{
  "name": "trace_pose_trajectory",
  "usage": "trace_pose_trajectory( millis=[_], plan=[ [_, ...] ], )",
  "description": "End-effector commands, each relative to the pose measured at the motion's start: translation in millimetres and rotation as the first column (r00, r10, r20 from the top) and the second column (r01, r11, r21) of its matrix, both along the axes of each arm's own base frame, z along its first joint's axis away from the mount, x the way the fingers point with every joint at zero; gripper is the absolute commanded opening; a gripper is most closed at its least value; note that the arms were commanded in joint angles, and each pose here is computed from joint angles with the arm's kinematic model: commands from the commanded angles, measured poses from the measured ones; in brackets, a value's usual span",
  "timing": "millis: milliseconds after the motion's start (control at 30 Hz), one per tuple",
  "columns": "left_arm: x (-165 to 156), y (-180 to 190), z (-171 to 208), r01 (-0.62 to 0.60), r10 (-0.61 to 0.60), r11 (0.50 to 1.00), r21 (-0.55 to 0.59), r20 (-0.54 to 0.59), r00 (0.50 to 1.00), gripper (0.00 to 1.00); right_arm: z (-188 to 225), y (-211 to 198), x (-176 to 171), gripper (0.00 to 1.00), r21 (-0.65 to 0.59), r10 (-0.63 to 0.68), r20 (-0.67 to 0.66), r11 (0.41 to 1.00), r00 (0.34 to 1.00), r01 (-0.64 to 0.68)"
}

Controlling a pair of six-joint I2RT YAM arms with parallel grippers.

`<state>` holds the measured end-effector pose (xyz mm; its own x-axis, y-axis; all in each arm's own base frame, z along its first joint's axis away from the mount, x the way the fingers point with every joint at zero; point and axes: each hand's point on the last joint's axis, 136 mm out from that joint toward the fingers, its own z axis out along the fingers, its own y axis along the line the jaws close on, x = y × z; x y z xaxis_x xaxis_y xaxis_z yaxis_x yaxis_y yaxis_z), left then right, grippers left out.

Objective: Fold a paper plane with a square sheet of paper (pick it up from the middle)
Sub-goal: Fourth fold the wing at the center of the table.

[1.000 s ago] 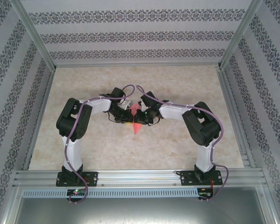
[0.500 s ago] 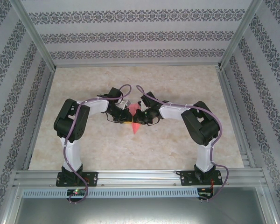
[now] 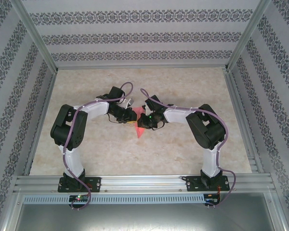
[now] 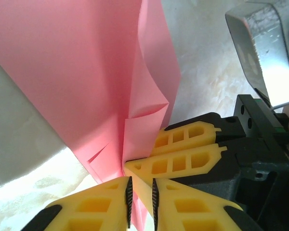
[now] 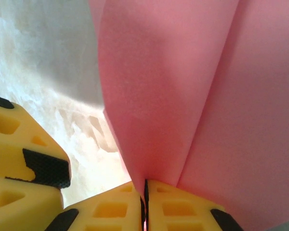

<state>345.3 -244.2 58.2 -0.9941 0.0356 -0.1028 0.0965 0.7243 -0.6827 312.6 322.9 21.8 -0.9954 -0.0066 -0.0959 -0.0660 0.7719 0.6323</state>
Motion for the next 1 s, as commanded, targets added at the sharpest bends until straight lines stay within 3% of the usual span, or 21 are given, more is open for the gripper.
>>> trace_pose_trajectory(
  millis=[0,767,967],
  plan=[
    [13.7,3.6,13.1,-0.033,0.033,0.999,-0.012,0.049,0.998,0.24,-13.5,-1.7,-5.7,0.13,-0.027,0.017,-0.02,0.999,1.0,-0.018],
    [37.2,21.6,14.0,-0.127,0.129,0.991,-0.039,0.051,0.99,0.32,-9.0,7.3,-11.8,0.39,0.015,0.108,0.078,0.994,0.991,-0.109],
    [35.5,17.1,4.3,-0.113,0.114,0.992,-0.056,0.013,0.993,0.32,2.6,7.5,-10.8,0.39,0.035,0.111,0.134,0.993,0.985,-0.117]
  ],
)
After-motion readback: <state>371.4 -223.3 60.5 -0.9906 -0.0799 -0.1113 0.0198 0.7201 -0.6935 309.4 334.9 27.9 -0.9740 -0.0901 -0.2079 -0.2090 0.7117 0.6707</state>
